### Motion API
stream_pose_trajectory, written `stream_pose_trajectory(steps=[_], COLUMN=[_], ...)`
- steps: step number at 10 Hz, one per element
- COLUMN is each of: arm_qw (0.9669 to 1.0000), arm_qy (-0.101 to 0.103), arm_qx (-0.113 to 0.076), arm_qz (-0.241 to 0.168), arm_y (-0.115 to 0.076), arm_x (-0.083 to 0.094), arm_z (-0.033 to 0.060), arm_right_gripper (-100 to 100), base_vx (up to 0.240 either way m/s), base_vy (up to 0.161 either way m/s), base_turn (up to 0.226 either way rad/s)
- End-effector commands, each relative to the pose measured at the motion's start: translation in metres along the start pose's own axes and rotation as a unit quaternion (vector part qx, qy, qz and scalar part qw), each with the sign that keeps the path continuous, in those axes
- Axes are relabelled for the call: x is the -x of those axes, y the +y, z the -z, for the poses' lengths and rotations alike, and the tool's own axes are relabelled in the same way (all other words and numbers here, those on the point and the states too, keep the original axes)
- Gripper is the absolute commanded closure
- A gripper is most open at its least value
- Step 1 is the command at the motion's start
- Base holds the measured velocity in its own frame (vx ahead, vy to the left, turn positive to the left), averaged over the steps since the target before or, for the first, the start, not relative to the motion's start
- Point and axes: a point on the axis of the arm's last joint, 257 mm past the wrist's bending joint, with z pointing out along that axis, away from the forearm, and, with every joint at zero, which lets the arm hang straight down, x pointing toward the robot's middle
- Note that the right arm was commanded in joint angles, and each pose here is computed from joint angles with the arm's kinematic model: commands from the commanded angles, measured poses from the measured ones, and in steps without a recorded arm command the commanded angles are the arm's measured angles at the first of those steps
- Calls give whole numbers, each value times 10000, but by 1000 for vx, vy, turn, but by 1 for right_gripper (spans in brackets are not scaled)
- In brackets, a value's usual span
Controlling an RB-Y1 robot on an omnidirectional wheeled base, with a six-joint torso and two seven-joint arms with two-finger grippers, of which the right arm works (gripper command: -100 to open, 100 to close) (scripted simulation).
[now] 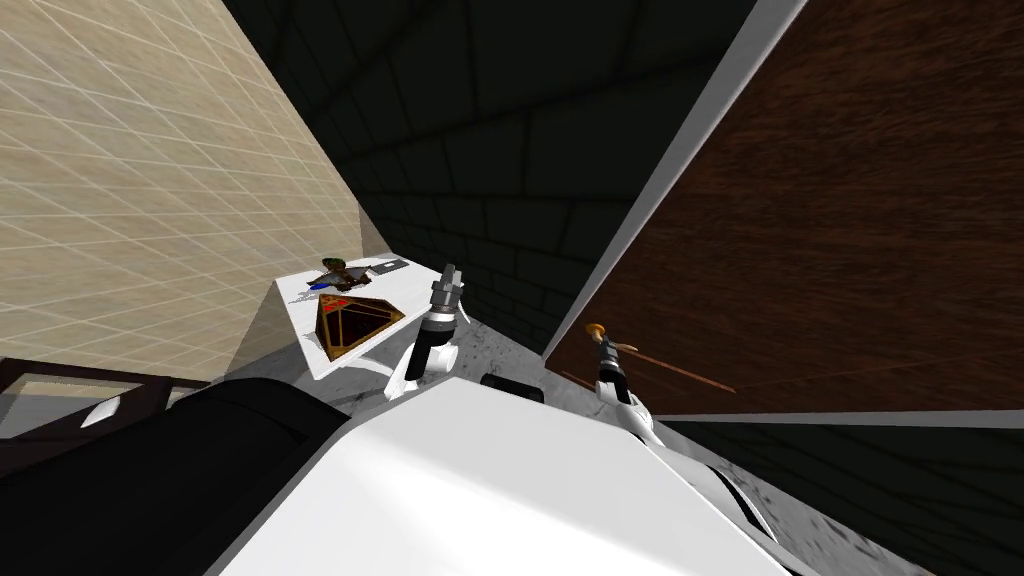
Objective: Pull the door open
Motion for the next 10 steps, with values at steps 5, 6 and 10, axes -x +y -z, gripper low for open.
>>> stream_pose_trajectory(steps=[5, 6, 10], arm_qw=[9998, 9998, 9994], arm_qy=[177, 209, 332], arm_qx=[6, 9, -13], arm_qz=[17, 20, 13], arm_y=[-13, -13, -42], arm_x=[1, 6, -23], arm_z=[40, 46, 85], arm_right_gripper=[100, 100, 100], base_vx=[-249, -265, -182], base_vy=[-95, -93, -59], base_turn=[228, 249, 113])
